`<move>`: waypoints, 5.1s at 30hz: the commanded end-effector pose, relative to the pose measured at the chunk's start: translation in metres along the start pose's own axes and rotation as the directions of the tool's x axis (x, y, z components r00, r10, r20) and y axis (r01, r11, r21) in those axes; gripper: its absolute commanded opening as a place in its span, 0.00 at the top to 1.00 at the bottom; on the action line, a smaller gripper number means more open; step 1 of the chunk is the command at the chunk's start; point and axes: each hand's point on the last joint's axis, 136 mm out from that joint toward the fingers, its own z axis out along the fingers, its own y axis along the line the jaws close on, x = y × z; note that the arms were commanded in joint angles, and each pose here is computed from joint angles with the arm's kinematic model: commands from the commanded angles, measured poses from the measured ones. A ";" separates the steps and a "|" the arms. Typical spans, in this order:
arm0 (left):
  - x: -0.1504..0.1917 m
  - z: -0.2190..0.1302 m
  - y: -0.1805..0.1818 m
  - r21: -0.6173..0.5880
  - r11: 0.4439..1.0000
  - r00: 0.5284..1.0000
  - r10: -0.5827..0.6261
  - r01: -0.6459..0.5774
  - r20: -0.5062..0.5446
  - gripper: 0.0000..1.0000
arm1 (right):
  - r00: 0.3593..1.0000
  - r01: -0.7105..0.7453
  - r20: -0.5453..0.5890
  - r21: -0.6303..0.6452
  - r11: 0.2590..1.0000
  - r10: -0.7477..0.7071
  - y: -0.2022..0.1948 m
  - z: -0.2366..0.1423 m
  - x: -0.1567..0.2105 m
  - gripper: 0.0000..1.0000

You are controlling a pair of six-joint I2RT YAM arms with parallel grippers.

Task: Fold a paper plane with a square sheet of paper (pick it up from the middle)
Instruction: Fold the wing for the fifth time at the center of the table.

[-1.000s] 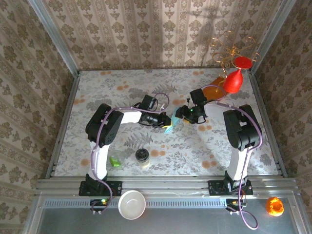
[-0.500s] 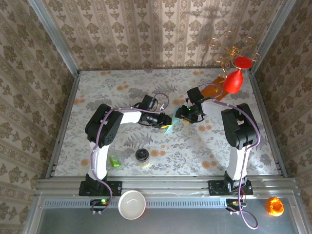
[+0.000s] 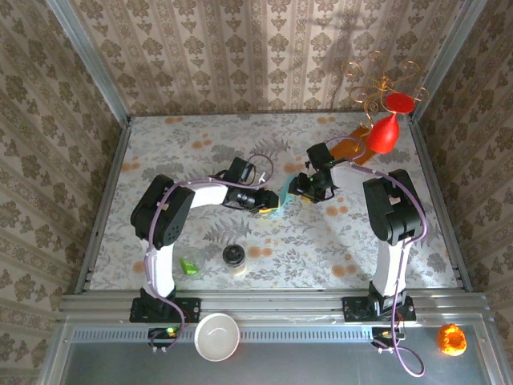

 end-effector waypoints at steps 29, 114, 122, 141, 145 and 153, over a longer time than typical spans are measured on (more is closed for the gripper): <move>-0.005 0.013 -0.014 -0.250 0.794 0.828 0.557 -0.554 -0.067 0.46 | 0.998 -0.002 -0.060 0.104 0.995 0.009 -0.025 0.029 0.016 0.49; 0.000 0.025 0.027 -0.099 0.896 0.901 0.433 -0.433 -0.018 0.68 | 0.986 -0.026 0.148 -0.324 0.946 0.078 0.029 -0.030 -0.008 0.60; -0.005 0.019 0.015 -0.093 0.886 0.889 0.458 -0.455 0.009 0.67 | 0.983 -0.100 0.125 -0.231 0.968 0.131 0.015 -0.022 -0.011 0.78; -0.019 -0.009 -0.025 -0.359 0.672 0.705 0.707 -0.648 0.051 0.49 | 0.918 -0.342 0.117 -0.244 0.907 0.378 0.010 -0.055 -0.006 1.00; -0.017 -0.006 -0.030 -0.419 0.587 0.638 0.769 -0.693 0.022 0.44 | 0.907 -0.378 0.089 -0.257 0.890 0.411 0.011 -0.064 -0.004 1.00; -0.017 0.003 -0.039 -0.430 0.514 0.563 0.826 -0.742 0.016 0.42 | 0.893 -0.422 0.025 -0.297 0.856 0.449 0.016 -0.065 -0.002 1.00</move>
